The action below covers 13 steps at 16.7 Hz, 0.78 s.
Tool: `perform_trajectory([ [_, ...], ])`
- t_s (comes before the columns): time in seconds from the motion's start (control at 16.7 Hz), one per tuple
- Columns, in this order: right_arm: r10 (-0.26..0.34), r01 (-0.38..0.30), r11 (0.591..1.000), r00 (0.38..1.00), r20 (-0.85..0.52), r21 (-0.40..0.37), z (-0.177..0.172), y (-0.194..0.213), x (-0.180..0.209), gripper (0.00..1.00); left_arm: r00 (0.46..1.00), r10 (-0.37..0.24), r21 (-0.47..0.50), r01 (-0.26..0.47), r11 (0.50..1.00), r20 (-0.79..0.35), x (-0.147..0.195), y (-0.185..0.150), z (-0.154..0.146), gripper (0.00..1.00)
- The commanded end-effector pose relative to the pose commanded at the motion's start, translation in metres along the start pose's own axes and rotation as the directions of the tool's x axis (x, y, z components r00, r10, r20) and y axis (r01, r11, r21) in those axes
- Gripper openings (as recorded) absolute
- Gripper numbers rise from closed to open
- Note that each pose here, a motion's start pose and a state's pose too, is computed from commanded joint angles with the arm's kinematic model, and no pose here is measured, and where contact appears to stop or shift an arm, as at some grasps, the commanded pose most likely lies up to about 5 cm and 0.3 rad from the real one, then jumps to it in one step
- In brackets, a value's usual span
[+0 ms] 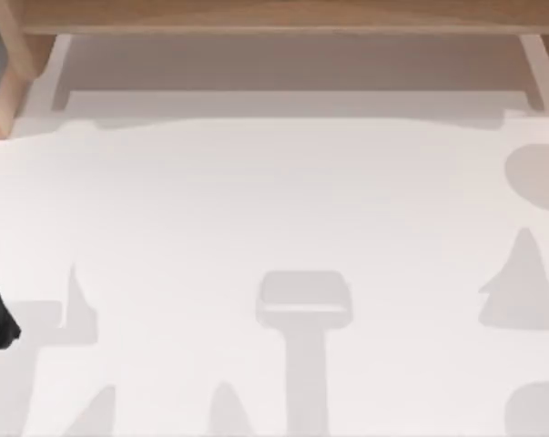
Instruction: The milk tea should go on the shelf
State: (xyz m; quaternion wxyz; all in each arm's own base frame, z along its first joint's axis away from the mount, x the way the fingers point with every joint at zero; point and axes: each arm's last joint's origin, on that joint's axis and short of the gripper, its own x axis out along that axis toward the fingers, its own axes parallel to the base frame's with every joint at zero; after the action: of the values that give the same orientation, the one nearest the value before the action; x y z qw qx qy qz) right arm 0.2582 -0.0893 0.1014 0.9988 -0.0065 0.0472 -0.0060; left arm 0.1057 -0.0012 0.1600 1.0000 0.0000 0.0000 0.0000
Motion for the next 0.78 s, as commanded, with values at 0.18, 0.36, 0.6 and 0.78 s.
perform_trajectory([
  [0.18,-0.004,0.004,1.000,1.000,-0.004,0.002,-0.016,-0.007,0.004,1.00,1.000,0.000,0.000,0.000,1.000,0.000,0.000,0.000,0.000,1.00],
  [0.36,-0.005,0.005,1.000,1.000,-0.005,0.003,-0.018,-0.009,0.005,1.00,1.000,0.000,0.000,0.000,1.000,0.000,0.000,0.000,0.000,1.00],
  [0.6,-0.002,0.002,1.000,1.000,-0.008,0.004,-0.019,-0.007,0.005,1.00,1.000,0.000,0.000,0.000,1.000,0.000,0.000,0.000,0.000,1.00],
  [0.78,-0.004,0.004,1.000,1.000,-0.005,0.003,-0.019,-0.009,0.022,1.00,1.000,0.000,0.000,0.000,1.000,0.000,0.000,0.000,0.000,1.00],
])
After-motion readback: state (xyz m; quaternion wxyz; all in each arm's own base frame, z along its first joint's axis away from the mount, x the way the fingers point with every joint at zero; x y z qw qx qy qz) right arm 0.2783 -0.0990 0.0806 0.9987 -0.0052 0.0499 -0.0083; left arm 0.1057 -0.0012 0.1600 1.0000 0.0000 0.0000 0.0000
